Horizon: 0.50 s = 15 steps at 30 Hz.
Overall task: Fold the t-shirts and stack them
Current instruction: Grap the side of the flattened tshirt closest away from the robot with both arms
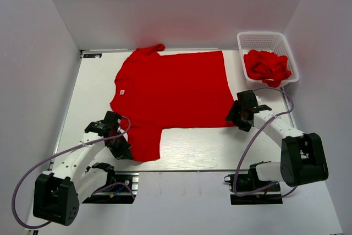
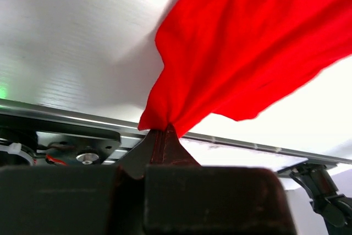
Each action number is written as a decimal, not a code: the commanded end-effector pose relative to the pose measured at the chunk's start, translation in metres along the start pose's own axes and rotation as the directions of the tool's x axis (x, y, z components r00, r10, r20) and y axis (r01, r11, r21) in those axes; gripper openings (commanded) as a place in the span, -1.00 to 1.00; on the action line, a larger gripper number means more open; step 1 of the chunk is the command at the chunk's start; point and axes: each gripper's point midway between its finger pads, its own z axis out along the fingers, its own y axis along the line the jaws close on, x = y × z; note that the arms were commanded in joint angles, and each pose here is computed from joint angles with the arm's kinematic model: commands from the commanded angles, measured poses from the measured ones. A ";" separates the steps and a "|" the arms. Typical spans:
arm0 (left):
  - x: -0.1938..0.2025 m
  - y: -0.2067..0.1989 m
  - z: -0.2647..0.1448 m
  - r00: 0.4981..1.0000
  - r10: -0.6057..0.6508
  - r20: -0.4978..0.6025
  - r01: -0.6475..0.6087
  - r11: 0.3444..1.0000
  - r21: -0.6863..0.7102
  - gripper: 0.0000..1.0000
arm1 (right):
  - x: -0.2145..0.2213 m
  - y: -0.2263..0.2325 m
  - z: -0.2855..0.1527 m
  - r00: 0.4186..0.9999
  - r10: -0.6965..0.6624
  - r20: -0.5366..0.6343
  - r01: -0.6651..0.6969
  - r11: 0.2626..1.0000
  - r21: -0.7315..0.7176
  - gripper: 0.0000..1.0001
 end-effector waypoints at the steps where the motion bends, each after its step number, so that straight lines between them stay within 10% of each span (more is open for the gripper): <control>1: -0.009 -0.019 -0.012 0.999 0.013 0.031 -0.014 0.998 0.056 -1.00 | -0.006 0.003 0.005 0.999 0.027 0.030 -0.027 1.000 -0.007 0.41; 10: -0.021 -0.041 -0.021 0.996 0.045 0.081 -0.055 0.990 0.128 -1.00 | -0.003 -0.001 0.021 0.999 0.041 0.019 -0.042 0.999 0.024 0.36; 15: -0.035 -0.061 -0.035 0.986 0.098 0.135 -0.121 0.978 0.172 -1.00 | 0.000 -0.003 0.022 0.998 0.056 0.029 -0.057 0.998 0.023 -0.20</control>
